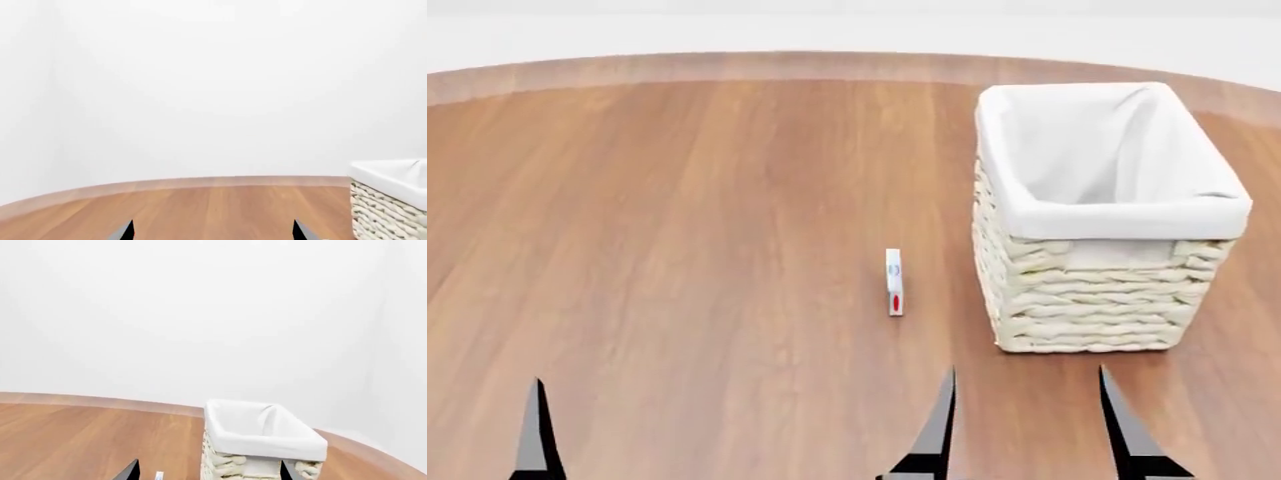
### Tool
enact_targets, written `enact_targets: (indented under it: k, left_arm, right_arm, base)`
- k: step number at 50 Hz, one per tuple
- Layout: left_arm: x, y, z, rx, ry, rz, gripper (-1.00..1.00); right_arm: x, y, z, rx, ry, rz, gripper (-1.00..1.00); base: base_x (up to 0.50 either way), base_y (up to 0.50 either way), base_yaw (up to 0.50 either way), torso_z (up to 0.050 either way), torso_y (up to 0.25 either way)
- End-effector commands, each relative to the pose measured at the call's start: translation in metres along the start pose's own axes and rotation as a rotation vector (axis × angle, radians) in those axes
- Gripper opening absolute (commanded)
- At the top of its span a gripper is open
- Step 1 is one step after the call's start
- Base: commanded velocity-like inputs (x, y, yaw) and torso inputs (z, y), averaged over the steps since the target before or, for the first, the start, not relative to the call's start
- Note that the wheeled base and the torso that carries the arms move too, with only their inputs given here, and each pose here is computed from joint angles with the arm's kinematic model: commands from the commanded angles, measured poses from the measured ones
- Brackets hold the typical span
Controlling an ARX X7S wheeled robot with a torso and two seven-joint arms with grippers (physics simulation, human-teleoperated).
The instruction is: Pick up the ketchup, and put it in the basket.
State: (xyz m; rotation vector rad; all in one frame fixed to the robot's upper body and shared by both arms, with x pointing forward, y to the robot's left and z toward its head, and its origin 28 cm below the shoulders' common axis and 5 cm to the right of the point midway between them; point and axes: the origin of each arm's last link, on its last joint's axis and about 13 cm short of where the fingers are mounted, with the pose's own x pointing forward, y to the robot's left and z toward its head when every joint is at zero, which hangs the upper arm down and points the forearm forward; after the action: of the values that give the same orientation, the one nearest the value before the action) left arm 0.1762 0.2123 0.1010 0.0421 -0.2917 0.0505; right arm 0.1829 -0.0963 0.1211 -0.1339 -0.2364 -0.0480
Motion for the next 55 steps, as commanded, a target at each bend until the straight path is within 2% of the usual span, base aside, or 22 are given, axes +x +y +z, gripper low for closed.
enact_targets:
  k: [1,24,30,42,43,55]
  left_arm:
    - [-0.0003,-0.0002,-0.0004,0.003,0.001,-0.001,1.00]
    - [0.0001,-0.0005,-0.0042,0.015,0.006,-0.005,1.00]
    - [0.0004,-0.0005,-0.0053,0.021,0.006,-0.005,1.00]
    - [0.0008,-0.0004,-0.0074,0.026,0.010,-0.002,1.00]
    - [0.0007,-0.0004,-0.0075,0.026,0.010,-0.003,1.00]
    - [0.0003,-0.0007,-0.0089,0.027,0.014,-0.004,1.00]
  right_arm:
    - [-0.0006,0.0004,0.0003,-0.003,-0.002,0.004,1.00]
    - [-0.0001,0.0004,-0.0009,-0.013,-0.008,-0.013,1.00]
    - [-0.0017,0.0028,-0.0019,-0.008,-0.007,0.020,1.00]
    - [-0.0012,0.0033,-0.0046,-0.018,0.012,0.018,1.00]
    - [-0.0013,0.0036,-0.0050,-0.039,0.009,0.017,1.00]
    - [-0.0021,0.0042,-0.0039,-0.024,-0.002,0.021,1.00]
  base:
    - [0.50,0.00,0.00,0.000,0.000]
    - [0.50,0.00,0.00,0.000,0.000]
    - [0.00,0.00,0.00,0.000,0.000]
    - [0.00,0.00,0.01,0.000,0.000]
    - [0.00,0.00,0.50,0.000,0.000]
    - [0.00,0.00,0.50,0.000,0.000]
